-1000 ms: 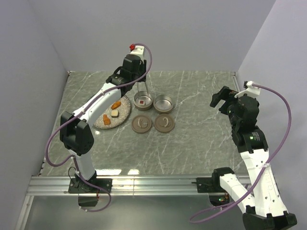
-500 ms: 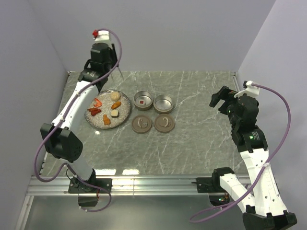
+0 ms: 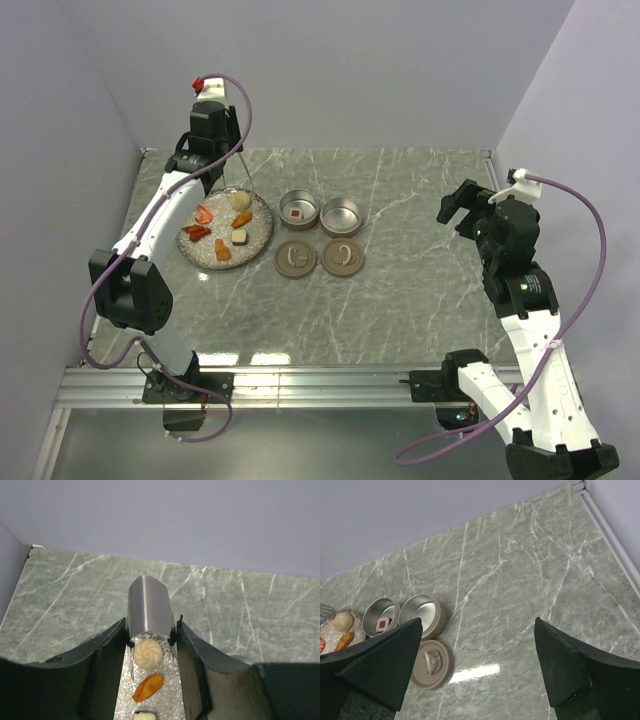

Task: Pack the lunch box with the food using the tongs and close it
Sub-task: Pick up the food using the clamp

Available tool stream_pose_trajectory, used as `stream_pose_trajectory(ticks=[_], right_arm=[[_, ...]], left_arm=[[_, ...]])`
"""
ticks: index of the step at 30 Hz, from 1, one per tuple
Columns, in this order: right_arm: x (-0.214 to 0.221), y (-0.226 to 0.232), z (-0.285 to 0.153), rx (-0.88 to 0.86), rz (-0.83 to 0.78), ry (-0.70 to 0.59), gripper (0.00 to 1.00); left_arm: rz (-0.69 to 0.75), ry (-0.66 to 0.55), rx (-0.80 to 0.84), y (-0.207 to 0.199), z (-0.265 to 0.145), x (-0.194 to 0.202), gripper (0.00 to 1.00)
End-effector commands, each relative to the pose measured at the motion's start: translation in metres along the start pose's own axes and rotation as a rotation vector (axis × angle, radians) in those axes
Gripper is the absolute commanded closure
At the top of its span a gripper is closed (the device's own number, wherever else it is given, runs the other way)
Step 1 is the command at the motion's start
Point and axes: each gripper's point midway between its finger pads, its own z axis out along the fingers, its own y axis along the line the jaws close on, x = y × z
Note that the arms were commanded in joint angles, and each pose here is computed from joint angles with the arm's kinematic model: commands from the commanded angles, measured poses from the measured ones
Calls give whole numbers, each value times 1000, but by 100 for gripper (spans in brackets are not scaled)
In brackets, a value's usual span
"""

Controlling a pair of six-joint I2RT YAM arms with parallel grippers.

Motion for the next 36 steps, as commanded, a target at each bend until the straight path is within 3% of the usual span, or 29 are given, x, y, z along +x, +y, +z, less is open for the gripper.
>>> stream_pose_trajectory(ticks=[1,6,27,36], right_arm=[[-22,5,-10,-11,23,-68,0],[-20,3,-12,-7,23,-59,0],[-23,4,-16,-16,4,-62,0],[-27,5,-18,-16,-6,-67,0]], left_arm=[[13,-3,4,-1,6,11,50],[6,10,5,4,8,32,50],[11,-4,32,5,26,55,51],[6,-34,43,1,32,50,64]])
